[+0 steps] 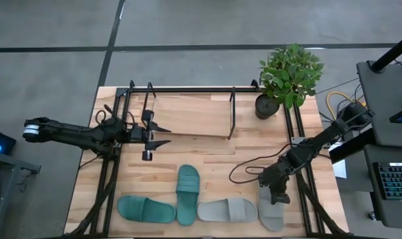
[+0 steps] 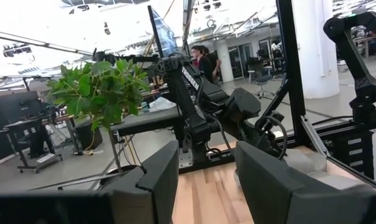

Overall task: Pick and place slides into the shelf
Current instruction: Put the right grey slide on the shelf

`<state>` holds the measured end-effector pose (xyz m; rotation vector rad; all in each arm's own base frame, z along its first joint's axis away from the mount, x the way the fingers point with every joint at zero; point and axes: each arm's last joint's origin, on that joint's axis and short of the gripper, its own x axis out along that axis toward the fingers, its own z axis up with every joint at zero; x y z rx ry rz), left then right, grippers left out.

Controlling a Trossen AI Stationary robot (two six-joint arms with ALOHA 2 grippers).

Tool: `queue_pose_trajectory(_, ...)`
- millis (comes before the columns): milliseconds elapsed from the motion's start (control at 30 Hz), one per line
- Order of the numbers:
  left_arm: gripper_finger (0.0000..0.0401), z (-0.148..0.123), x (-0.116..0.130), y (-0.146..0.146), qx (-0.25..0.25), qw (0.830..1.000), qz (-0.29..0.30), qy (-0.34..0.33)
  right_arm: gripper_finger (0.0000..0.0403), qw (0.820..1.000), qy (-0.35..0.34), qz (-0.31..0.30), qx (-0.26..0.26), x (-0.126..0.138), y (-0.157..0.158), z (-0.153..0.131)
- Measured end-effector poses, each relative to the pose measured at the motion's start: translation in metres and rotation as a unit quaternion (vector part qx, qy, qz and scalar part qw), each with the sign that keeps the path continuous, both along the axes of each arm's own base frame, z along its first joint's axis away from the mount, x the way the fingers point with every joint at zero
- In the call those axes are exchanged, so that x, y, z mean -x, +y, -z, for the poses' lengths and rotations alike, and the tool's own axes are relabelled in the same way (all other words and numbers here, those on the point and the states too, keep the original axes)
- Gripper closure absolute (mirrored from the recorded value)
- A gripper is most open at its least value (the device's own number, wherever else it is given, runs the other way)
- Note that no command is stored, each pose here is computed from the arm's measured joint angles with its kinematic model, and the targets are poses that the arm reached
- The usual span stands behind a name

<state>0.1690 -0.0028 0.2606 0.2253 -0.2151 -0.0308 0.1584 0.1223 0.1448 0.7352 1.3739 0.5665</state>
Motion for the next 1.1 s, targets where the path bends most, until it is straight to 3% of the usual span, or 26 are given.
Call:
queue_pose_trajectory(500,0.0257,-0.001,0.0,0.0,-0.002,1.0,-0.001,-0.003,0.0394,0.999,-0.046,-0.016,-0.009,-0.01,0.006,-0.025)
queue_pose_trajectory(733,0.0257,-0.002,0.0,0.0,-0.002,1.0,0.0,-0.011,0.0394,0.994,-0.097,-0.036,0.044,-0.018,0.005,-0.042)
queue_pose_trajectory(1100,0.0257,-0.004,-0.001,0.0,-0.002,1.0,0.0,-0.021,0.0394,0.986,-0.104,-0.051,0.121,-0.031,-0.004,-0.097)
